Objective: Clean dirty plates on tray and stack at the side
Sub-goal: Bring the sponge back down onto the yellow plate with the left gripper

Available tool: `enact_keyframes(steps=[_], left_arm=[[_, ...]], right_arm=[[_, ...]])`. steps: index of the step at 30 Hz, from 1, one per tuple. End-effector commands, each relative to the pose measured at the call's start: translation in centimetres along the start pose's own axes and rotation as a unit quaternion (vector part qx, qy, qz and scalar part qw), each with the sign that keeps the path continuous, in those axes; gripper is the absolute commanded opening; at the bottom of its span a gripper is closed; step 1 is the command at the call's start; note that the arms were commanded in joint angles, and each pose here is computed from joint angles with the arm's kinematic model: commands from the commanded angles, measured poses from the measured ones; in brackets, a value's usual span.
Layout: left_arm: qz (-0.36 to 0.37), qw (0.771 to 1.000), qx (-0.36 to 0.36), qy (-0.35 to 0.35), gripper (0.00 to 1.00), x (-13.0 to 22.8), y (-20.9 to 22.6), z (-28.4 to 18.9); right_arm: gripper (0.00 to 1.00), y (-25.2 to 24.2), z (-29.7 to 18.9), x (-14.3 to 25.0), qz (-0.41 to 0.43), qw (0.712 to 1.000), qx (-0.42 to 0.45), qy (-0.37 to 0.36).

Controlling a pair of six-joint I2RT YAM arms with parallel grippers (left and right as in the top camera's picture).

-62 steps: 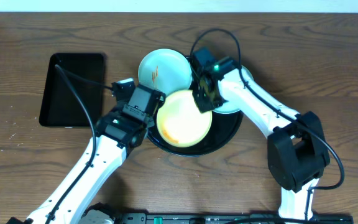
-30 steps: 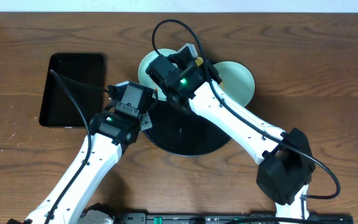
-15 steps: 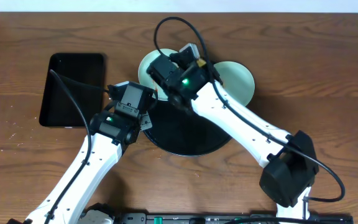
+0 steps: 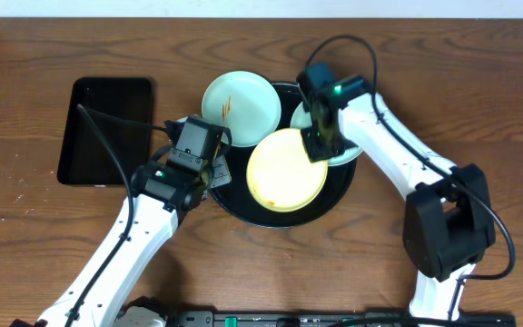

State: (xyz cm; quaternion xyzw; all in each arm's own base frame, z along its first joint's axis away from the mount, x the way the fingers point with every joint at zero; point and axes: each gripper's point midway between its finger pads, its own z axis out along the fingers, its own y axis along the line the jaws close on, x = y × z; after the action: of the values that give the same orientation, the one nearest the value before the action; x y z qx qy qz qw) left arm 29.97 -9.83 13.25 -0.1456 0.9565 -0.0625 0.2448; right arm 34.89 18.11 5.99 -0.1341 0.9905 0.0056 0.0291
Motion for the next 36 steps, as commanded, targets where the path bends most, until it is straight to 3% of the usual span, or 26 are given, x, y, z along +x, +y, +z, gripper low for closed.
enact_keyframes(steps=[1, 13, 19, 28, 36], left_arm=[[0.007, 1.000, 0.014, 0.027, 0.08, 0.9, -0.5, 0.8], [-0.040, 0.984, 0.059, 0.161, 0.07, 5.3, -3.7, 7.2], [-0.034, 0.979, 0.048, 0.195, 0.08, 7.1, -3.7, 8.8], [0.001, 0.985, 0.060, 0.162, 0.07, 7.1, -5.8, 9.1], [-0.019, 0.988, 0.047, 0.143, 0.08, 6.4, -5.7, 9.4]], right_arm=[[0.01, 2.1, 1.7, 1.4, -0.030, 0.999, -0.042, 0.004], [0.01, 2.6, 4.9, 1.6, -0.060, 0.997, -0.027, -0.028], [0.01, 2.7, 4.8, 0.6, -0.059, 0.997, -0.027, -0.049], [0.01, 2.2, 4.7, -1.0, -0.032, 0.996, -0.012, -0.081], [0.01, 1.8, 4.6, -1.6, 0.013, 0.995, 0.000, -0.096]])
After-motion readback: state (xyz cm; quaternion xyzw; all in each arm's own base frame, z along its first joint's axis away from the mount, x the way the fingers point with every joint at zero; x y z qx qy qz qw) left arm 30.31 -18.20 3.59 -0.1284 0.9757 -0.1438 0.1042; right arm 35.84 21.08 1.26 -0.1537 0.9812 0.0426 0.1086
